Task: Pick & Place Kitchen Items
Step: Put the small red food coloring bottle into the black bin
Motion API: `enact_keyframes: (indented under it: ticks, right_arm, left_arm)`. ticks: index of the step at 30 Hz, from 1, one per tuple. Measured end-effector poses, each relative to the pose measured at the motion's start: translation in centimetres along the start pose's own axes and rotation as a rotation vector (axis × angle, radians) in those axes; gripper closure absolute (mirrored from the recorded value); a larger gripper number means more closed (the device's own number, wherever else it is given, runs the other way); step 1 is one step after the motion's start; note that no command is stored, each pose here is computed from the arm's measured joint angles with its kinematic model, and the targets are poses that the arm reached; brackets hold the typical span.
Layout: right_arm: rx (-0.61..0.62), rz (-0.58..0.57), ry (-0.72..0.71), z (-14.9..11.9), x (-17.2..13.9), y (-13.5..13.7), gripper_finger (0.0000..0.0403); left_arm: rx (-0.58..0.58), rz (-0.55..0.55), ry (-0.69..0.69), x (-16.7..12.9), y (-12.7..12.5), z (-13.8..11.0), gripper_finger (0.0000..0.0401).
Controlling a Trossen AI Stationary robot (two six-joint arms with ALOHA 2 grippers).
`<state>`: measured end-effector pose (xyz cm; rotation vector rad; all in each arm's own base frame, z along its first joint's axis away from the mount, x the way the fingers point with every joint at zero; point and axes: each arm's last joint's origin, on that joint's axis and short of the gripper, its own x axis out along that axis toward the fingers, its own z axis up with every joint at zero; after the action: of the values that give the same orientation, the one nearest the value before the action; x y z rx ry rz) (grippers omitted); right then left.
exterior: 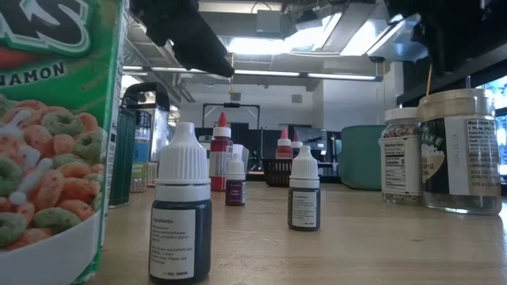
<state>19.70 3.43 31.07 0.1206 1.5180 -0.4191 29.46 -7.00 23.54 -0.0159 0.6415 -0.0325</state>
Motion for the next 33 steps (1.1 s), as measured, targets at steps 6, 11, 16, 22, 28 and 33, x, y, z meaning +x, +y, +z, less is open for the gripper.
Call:
enact_keyframes:
  ticks: [6,11,16,22,28,33]
  right_arm:
    - [-0.059,0.01,-0.03,-1.6,1.7,3.1,0.0185]
    - [-0.204,0.014,-0.083,-2.8,3.1,5.2,0.0185]
    - [-0.282,0.028,-0.094,-3.5,4.5,6.2,0.0185]
    - [-0.318,0.072,-0.053,-3.8,6.5,6.5,0.0185]
    - [-0.339,0.134,-0.061,-3.3,8.2,6.5,0.0185]
    - [-0.31,0.146,-0.035,-3.1,9.3,6.0,0.0185]
  left_arm:
    - [0.0,0.0,0.002,0.0,0.0,0.0,0.0157]
    - [0.0,0.0,0.001,0.0,0.0,0.0,0.0159]
    - [0.0,0.0,0.001,0.0,0.0,0.0,0.0157]
    - [0.008,0.0,0.001,0.0,0.0,0.0,0.0159]
    - [0.02,-0.001,0.001,0.0,0.0,0.0,0.0157]
    - [0.027,-0.001,0.001,0.0,0.0,0.0,0.0159]
